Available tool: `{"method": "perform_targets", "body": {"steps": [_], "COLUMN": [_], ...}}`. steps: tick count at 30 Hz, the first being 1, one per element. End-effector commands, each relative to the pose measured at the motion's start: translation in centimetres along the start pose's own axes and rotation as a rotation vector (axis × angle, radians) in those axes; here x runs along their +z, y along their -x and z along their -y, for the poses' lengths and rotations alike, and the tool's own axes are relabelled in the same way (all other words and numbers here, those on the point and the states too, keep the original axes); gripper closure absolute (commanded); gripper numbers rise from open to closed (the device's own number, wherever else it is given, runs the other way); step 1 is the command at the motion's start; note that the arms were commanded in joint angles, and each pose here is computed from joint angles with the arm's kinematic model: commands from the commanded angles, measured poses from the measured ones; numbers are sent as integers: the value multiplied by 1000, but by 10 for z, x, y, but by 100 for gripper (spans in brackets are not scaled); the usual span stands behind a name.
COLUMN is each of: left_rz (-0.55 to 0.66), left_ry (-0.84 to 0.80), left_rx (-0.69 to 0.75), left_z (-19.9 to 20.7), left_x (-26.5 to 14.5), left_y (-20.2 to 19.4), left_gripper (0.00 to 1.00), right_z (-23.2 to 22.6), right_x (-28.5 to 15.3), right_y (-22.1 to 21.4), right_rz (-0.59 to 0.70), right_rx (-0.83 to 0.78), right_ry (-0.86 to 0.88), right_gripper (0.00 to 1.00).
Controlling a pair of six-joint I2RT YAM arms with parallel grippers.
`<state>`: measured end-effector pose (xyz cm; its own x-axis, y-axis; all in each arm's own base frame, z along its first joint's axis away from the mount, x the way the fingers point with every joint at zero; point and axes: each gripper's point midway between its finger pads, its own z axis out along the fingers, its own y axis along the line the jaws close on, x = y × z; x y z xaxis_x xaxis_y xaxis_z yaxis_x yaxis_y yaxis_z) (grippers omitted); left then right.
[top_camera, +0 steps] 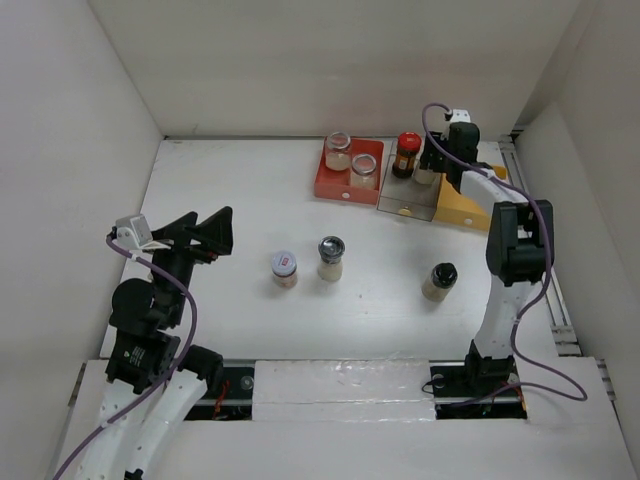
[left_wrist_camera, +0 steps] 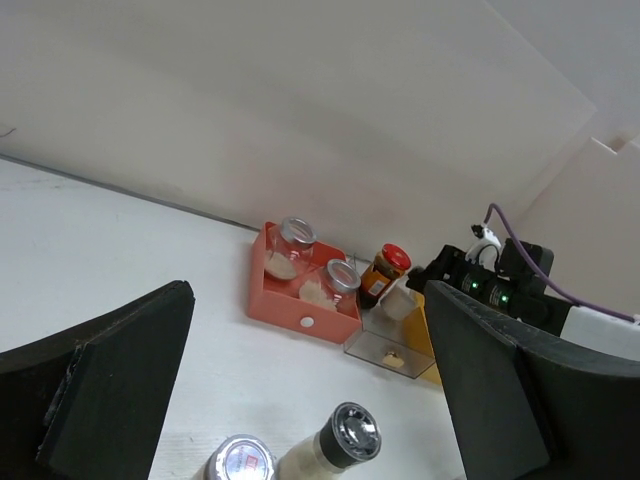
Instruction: Organize the condiment bottles
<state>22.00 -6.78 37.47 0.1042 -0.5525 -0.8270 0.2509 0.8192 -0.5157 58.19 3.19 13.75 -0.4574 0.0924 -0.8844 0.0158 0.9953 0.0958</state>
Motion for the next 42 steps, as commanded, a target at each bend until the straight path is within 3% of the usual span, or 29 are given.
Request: {"method": "perform_targets", "body": {"steps": [1,3,8,11,17,23,26,30,35,42], "left_rz": [32,28,23,40,39,32,-2,-19,-23,-37], "left_ry": [-11,-19,-27,-37,-60,-77,-92,-104,-112,-115], "left_rx": [7,7,7,3,2,2,7,8,8,10], "left_z": [3,4,6,8,12,16,19,21,23,23], "left_x": [4,4,4,2,-1,-3,1,2,1,3], "left_y": [6,6,5,10,10,12,6,2,1,-3], "left_gripper": [5,5,5,5,5,1,1,1,1,1], "right_z": [-1,-1,-4,-9,-40,-44,-27,-8,-18,-22], "right_x": [2,3,-15,-28,-119,-207,-246,-290,-301,-278], "right_y": [59,56,66,67,89,-21,-85,-115,-130,-171], "right_rz": [179,177,216,222,320,215,77,19,1,-179], "right_rx": [1,1,0,-3,11,78,42,49,95,51], "right_ry": [19,19,11,20,42,-8,-78,-119,-43,-49], "right_gripper": [38,35,6,5,0,0,0,0,0,0]}}
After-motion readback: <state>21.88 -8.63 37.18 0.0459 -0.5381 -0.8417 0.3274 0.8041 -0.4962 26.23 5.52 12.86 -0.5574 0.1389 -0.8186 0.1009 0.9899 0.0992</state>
